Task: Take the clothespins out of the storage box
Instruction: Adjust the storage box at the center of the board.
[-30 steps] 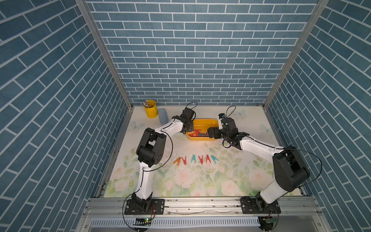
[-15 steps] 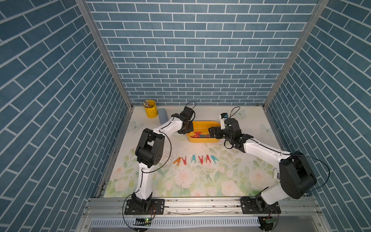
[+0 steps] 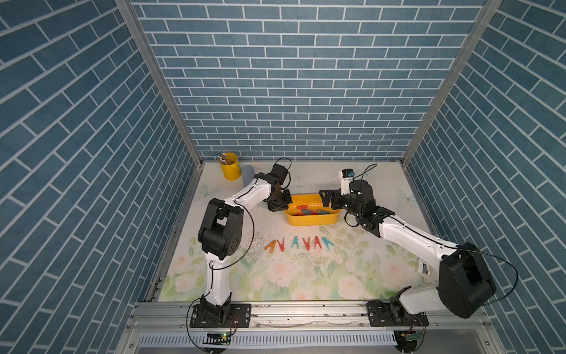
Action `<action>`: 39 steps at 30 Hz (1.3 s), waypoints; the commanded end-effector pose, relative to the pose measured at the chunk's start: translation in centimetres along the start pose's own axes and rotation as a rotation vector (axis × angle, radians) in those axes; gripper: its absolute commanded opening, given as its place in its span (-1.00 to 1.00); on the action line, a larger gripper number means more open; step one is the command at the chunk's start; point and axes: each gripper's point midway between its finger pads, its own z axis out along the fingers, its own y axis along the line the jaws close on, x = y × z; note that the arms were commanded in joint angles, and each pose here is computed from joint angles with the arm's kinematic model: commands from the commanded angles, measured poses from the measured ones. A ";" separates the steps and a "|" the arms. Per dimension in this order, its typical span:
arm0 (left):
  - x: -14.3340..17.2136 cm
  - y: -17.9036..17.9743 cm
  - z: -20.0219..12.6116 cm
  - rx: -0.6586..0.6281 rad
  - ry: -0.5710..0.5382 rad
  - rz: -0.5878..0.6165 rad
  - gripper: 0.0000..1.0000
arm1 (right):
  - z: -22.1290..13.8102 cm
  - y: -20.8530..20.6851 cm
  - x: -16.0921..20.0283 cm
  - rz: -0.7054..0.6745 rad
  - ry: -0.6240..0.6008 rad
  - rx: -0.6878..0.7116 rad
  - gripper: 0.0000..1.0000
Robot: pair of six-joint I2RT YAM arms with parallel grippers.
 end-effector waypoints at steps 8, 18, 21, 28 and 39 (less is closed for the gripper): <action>-0.5 0.1 -0.7 0.018 -0.040 -0.023 -1.00 | -1.6 0.2 0.0 0.037 -0.031 -0.018 0.99; -5.2 0.3 -1.2 -0.034 -0.298 0.076 -1.00 | -0.7 1.8 1.3 0.031 0.009 -0.045 0.99; -5.5 0.6 -1.1 -0.068 -0.336 0.119 -1.00 | -0.4 2.2 1.7 0.019 0.026 -0.048 0.99; -4.9 1.0 -0.1 -0.070 -0.359 0.160 -0.51 | 1.3 3.1 2.8 -0.005 0.079 -0.057 0.99; -5.2 -0.1 -2.1 -0.025 -0.400 0.162 0.09 | 5.9 3.3 3.2 -0.021 0.161 -0.016 0.99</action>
